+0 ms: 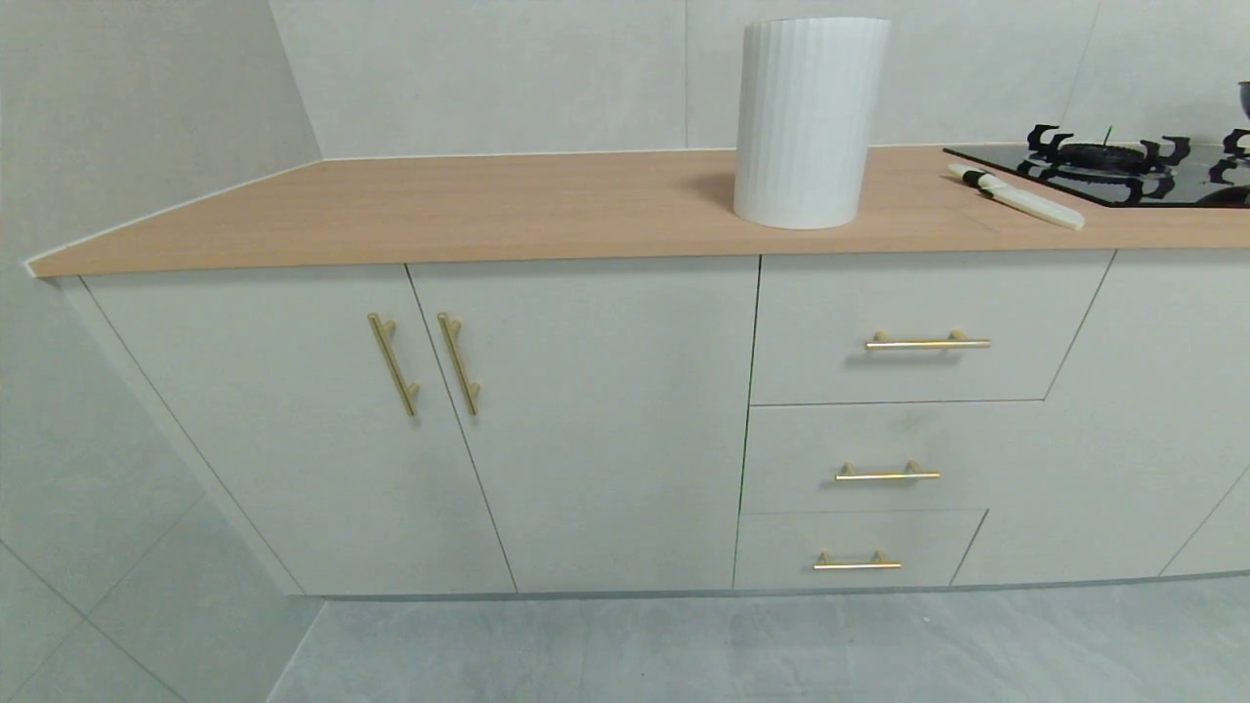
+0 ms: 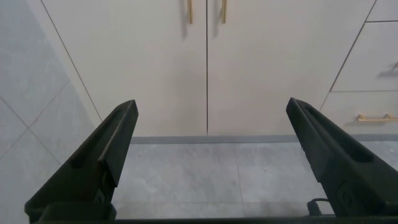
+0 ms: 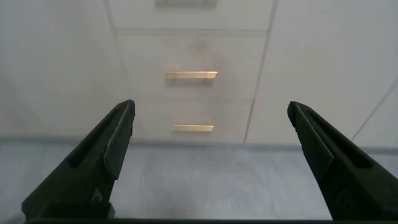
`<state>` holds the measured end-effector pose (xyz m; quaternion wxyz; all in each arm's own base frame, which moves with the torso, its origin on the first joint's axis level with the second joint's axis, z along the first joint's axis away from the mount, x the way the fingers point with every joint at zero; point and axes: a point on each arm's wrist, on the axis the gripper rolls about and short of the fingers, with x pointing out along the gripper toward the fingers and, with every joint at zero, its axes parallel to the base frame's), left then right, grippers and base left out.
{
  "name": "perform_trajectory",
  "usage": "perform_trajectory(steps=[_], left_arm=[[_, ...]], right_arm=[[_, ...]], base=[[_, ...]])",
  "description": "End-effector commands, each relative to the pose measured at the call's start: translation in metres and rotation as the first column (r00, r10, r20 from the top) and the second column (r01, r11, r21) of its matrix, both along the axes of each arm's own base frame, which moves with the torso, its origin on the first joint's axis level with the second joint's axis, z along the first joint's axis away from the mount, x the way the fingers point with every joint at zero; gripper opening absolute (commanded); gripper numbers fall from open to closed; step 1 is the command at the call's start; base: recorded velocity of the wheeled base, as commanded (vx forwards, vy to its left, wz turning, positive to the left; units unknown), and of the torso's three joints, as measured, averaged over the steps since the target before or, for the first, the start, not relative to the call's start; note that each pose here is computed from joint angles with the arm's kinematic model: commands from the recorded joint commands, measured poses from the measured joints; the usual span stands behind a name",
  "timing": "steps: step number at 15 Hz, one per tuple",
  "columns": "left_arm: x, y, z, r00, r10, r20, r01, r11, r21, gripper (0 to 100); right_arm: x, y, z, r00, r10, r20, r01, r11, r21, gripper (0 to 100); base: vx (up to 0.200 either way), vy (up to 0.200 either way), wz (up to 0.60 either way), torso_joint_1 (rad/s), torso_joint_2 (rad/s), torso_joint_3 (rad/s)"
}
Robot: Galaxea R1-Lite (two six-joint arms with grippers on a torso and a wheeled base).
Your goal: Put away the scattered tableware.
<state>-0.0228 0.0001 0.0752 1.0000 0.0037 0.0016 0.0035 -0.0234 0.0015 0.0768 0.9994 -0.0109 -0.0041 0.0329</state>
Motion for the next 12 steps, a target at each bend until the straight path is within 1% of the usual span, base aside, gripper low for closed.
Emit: perform_trajectory(steps=[1,5,8,12], left_arm=[[0.0001,0.0,0.0,1.0,0.001,-0.001,-0.001,1.0,0.0,100],[0.0001,0.0,0.0,1.0,-0.001,-0.001,0.001,1.0,0.0,100],[0.0001,0.0,-0.0001,1.0,0.001,-0.003,-0.001,1.0,0.009,100],[0.0001,0.0,0.0,1.0,-0.002,-0.001,0.002,1.0,0.011,100]], right_arm=[[0.0005,0.0,-0.0012,1.0,0.003,-0.01,-0.003,1.0,-0.002,100],[0.0004,0.0,-0.0012,1.0,0.002,-0.009,-0.002,1.0,0.002,100],[0.0004,-0.0001,-0.0011,1.0,-0.001,-0.008,0.002,1.0,0.008,100],[0.0004,-0.0001,-0.0011,1.0,-0.001,-0.008,0.002,1.0,0.006,100]], base=[[0.0,0.0,0.0,0.0,0.0,0.0],[0.0,0.0,0.0,0.0,0.0,0.0],[0.0,0.0,0.0,0.0,0.0,0.0],[0.0,0.0,0.0,0.0,0.0,0.0]])
